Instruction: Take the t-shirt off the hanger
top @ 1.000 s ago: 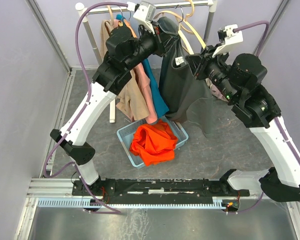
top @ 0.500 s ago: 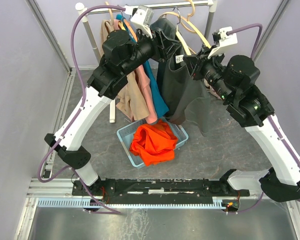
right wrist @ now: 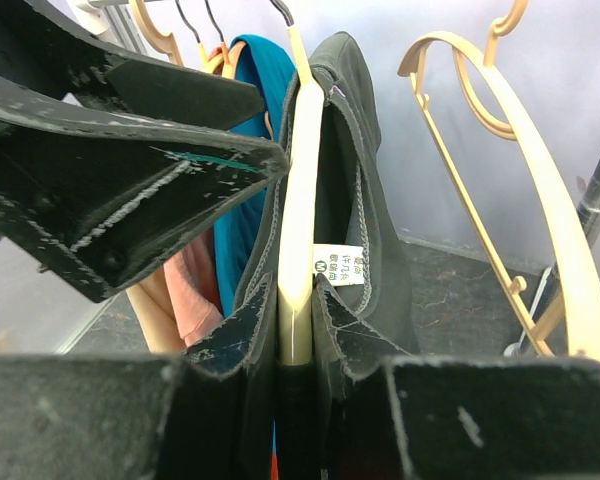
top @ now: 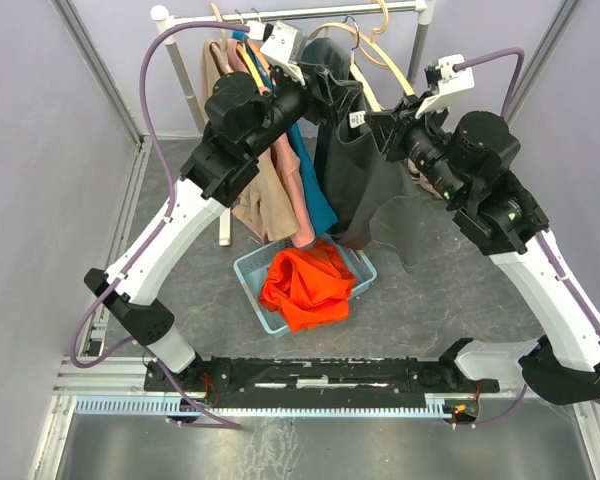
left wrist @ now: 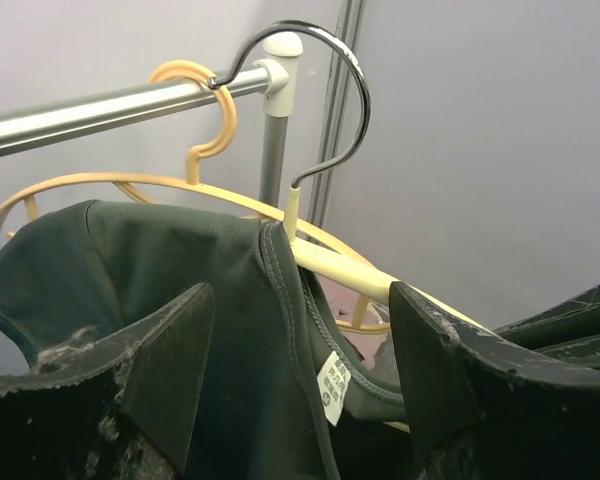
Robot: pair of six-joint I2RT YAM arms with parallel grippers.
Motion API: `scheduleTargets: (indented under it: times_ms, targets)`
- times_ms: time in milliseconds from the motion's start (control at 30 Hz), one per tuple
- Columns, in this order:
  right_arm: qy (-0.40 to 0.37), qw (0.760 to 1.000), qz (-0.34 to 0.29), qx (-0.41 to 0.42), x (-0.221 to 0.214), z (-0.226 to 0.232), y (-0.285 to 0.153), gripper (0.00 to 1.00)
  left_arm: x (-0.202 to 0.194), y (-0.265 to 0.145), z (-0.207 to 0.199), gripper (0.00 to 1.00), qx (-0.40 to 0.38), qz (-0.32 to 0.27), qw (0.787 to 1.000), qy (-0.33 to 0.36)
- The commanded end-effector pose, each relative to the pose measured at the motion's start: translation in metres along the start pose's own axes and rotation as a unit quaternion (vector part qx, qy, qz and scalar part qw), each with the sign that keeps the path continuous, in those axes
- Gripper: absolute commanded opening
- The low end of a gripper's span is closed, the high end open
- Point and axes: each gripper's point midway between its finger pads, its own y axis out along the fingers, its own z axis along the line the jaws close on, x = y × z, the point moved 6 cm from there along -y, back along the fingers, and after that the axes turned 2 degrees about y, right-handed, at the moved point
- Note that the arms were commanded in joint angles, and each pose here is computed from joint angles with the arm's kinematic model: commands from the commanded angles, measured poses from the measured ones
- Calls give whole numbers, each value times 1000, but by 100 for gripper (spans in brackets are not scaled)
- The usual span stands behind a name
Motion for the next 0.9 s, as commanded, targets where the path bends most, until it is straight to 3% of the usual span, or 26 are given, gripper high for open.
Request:
scheduleTargets:
  times_ms: [0,267,867]
  targets:
    - [24,996,-81,35,43,10,-18,1,35,-2,-2,77,-22,-96,993,58]
    - [31,995,-84,44,45,11,-26,1,41,4,-5,77,-35,-135,988,73]
    - [38,994,-76,66,43,16,-31,1,32,22,-2,76,-38,-139,985,94]
